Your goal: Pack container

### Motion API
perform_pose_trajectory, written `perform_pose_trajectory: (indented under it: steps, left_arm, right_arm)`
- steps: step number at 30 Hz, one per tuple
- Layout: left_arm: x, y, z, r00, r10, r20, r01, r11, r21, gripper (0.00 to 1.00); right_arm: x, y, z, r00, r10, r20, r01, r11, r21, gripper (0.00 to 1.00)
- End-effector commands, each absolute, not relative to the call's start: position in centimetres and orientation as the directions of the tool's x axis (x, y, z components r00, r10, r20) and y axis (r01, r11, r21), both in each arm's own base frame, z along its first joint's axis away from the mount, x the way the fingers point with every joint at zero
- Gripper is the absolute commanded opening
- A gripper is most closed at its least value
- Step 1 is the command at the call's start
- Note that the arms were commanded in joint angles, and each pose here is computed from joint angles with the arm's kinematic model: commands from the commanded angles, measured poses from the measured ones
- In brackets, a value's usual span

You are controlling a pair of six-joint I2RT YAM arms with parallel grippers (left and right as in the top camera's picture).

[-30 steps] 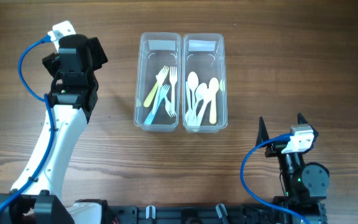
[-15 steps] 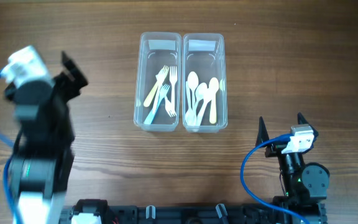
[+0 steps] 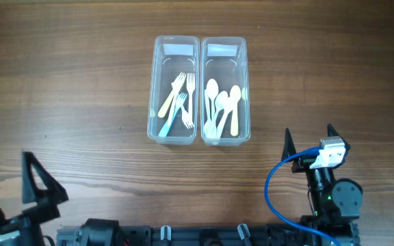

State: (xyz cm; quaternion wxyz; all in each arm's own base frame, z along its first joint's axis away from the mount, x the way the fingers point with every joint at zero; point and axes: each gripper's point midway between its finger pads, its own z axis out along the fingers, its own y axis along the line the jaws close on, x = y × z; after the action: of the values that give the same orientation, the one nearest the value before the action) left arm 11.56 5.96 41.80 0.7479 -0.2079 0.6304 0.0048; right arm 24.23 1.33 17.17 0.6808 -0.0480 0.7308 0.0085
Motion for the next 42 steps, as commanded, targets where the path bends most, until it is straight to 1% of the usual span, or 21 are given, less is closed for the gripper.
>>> perform_pose_trajectory:
  steps: [1, 3, 4, 7, 9, 14, 20, 23, 25, 29, 31, 33, 42]
  left_arm:
    - [13.7, 3.8, 37.7, 0.081, -0.256, -0.963, -0.183, 0.946, -0.266, 1.0]
    - [15.4, 2.6, 34.6, 0.015, -0.258, -0.966, -0.144, 0.955, -0.258, 1.0]
    - [16.3, 2.3, 33.0, -0.003, -0.284, -0.959, -0.134, 0.95, -0.281, 1.0]
    - [18.8, 2.0, 28.2, -0.002, -0.381, -0.925, -0.137, 0.916, -0.377, 1.0]
    - [20.0, 1.4, 25.7, -0.004, -0.401, -0.916, -0.109, 0.911, -0.399, 1.0]
    - [22.7, 0.3, 19.7, -0.08, -0.396, -0.915, -0.097, 0.917, -0.388, 1.0]
    - [23.6, 0.2, 15.1, -0.145, -0.389, -0.91, -0.119, 0.92, -0.374, 1.0]
    - [23.7, 0.2, 15.1, -0.135, -0.379, -0.916, -0.119, 0.924, -0.364, 1.0]
    - [23.7, 0.4, 15.2, -0.138, -0.326, -0.935, -0.116, 0.943, -0.312, 1.0]
    - [23.7, 0.9, 15.2, -0.158, -0.154, -0.975, -0.088, 0.986, -0.141, 1.0]
    - [23.8, 0.2, 15.2, -0.168, -0.053, -0.984, -0.03, 0.998, -0.049, 1.0]
    - [23.8, -0.7, 15.2, -0.17, 0.011, -0.985, 0.035, 0.999, 0.005, 1.0]
    - [23.7, -1.1, 14.8, -0.183, 0.03, -0.983, 0.058, 0.998, 0.02, 1.0]
  right_arm:
    - [24.2, 1.4, 17.2, -0.058, -0.076, -0.995, -0.09, 0.993, -0.07, 1.0]
    - [24.2, 1.4, 17.2, -0.058, -0.076, -0.995, -0.09, 0.993, -0.07, 1.0]
    - [24.2, 1.4, 17.2, -0.058, -0.075, -0.995, -0.091, 0.993, -0.07, 1.0]
    - [24.2, 1.4, 17.2, -0.058, -0.075, -0.995, -0.091, 0.993, -0.07, 1.0]
    - [24.2, 1.4, 17.2, -0.058, -0.075, -0.995, -0.091, 0.993, -0.07, 1.0]
    - [24.2, 1.4, 17.2, -0.058, -0.075, -0.995, -0.091, 0.993, -0.07, 1.0]
    - [24.2, 1.4, 17.2, -0.058, -0.075, -0.995, -0.091, 0.993, -0.07, 1.0]
    - [24.2, 1.4, 17.2, -0.058, -0.076, -0.995, -0.09, 0.993, -0.07, 1.0]
    - [24.2, 1.4, 17.2, -0.058, -0.075, -0.995, -0.091, 0.993, -0.07, 1.0]
    - [24.2, 1.4, 17.2, -0.058, -0.075, -0.995, -0.091, 0.993, -0.07, 1.0]
    - [24.2, 1.4, 17.2, -0.058, -0.075, -0.995, -0.091, 0.993, -0.07, 1.0]
    - [24.2, 1.4, 17.2, -0.058, -0.075, -0.995, -0.091, 0.993, -0.07, 1.0]
    - [24.2, 1.4, 17.2, -0.058, -0.075, -0.995, -0.091, 0.993, -0.07, 1.0]
